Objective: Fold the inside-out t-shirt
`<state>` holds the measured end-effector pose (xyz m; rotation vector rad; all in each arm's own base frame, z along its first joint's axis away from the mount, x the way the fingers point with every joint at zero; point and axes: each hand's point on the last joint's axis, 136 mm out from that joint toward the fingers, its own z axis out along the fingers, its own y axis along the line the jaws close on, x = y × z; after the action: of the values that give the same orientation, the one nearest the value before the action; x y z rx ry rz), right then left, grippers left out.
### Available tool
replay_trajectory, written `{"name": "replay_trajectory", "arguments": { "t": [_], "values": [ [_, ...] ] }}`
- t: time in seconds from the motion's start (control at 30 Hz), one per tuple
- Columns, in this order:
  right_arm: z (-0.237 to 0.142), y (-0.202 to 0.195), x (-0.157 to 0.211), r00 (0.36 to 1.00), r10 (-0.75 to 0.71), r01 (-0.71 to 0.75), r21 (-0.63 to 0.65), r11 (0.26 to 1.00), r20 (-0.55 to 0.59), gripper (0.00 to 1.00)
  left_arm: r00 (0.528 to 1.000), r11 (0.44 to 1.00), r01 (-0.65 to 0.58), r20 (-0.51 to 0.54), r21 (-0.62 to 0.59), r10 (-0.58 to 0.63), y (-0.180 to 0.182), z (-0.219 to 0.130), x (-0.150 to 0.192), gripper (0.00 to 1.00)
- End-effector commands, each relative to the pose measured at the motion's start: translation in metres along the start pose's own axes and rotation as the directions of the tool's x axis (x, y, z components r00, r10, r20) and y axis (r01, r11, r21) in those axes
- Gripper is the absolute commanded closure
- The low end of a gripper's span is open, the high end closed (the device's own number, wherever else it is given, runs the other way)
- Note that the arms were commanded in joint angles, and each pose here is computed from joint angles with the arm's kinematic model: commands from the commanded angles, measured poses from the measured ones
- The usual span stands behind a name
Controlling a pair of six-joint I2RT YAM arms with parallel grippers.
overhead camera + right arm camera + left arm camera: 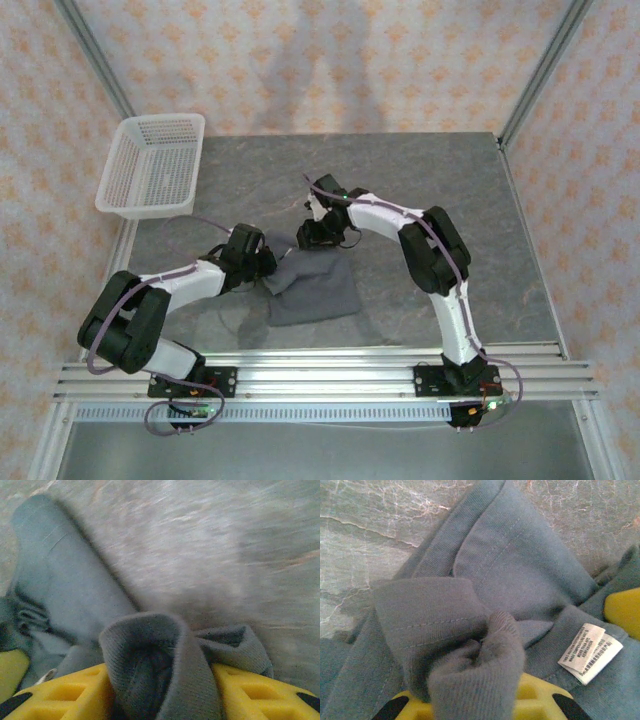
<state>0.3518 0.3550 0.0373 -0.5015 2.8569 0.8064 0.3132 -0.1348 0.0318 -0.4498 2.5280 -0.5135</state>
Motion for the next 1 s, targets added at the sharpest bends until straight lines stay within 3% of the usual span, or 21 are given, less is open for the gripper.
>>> {"name": "replay_trajectory", "arguments": {
  "t": [0.0, 0.23, 0.3, 0.37, 0.43, 0.57, 0.73, 0.97],
  "values": [
    [0.022, 0.036, 0.012, 0.997, -0.038, 0.032, -0.095, 0.995, -0.061, 0.51, 1.0, 1.0, -0.004, 0.009, 0.005, 0.004, 0.002, 0.004, 0.003, 0.87],
    [0.049, 0.012, -0.003, 0.998, -0.034, 0.038, 0.077, 0.996, -0.057, 0.52, 1.0, 1.0, -0.003, 0.027, -0.004, 0.003, 0.003, 0.001, 0.0, 0.87],
    [0.053, -0.002, -0.005, 0.998, -0.019, 0.028, 0.151, 0.988, -0.061, 0.66, 0.999, 1.0, 0.006, 0.041, -0.026, -0.005, 0.009, -0.002, -0.001, 0.87],
    [0.051, -0.008, -0.006, 0.998, -0.011, 0.023, 0.192, 0.981, -0.063, 0.9, 0.998, 0.999, 0.009, 0.057, -0.042, -0.007, 0.012, -0.007, -0.004, 0.87],
    [0.039, -0.003, -0.01, 0.999, -0.006, 0.014, 0.179, 0.984, -0.044, 0.99, 0.997, 0.999, 0.012, 0.082, -0.033, -0.01, 0.009, -0.016, -0.009, 0.87],
    [-0.017, 0.014, -0.035, 0.995, 0.037, -0.047, 0.107, 0.993, 0.098, 1.0, 0.986, 1.0, 0.027, 0.166, 0.007, -0.028, 0.002, -0.046, -0.038, 0.88],
    [-0.102, 0.019, -0.05, 0.94, 0.129, -0.132, -0.011, 0.991, 0.317, 1.0, 0.965, 0.994, -0.013, 0.263, 0.106, -0.016, -0.024, -0.098, -0.076, 0.87],
    [-0.124, 0.023, -0.019, 0.907, 0.203, -0.176, -0.105, 0.979, 0.37, 1.0, 0.972, 0.973, -0.032, 0.232, 0.231, -0.023, -0.05, -0.105, -0.076, 0.87]
  ]
}}
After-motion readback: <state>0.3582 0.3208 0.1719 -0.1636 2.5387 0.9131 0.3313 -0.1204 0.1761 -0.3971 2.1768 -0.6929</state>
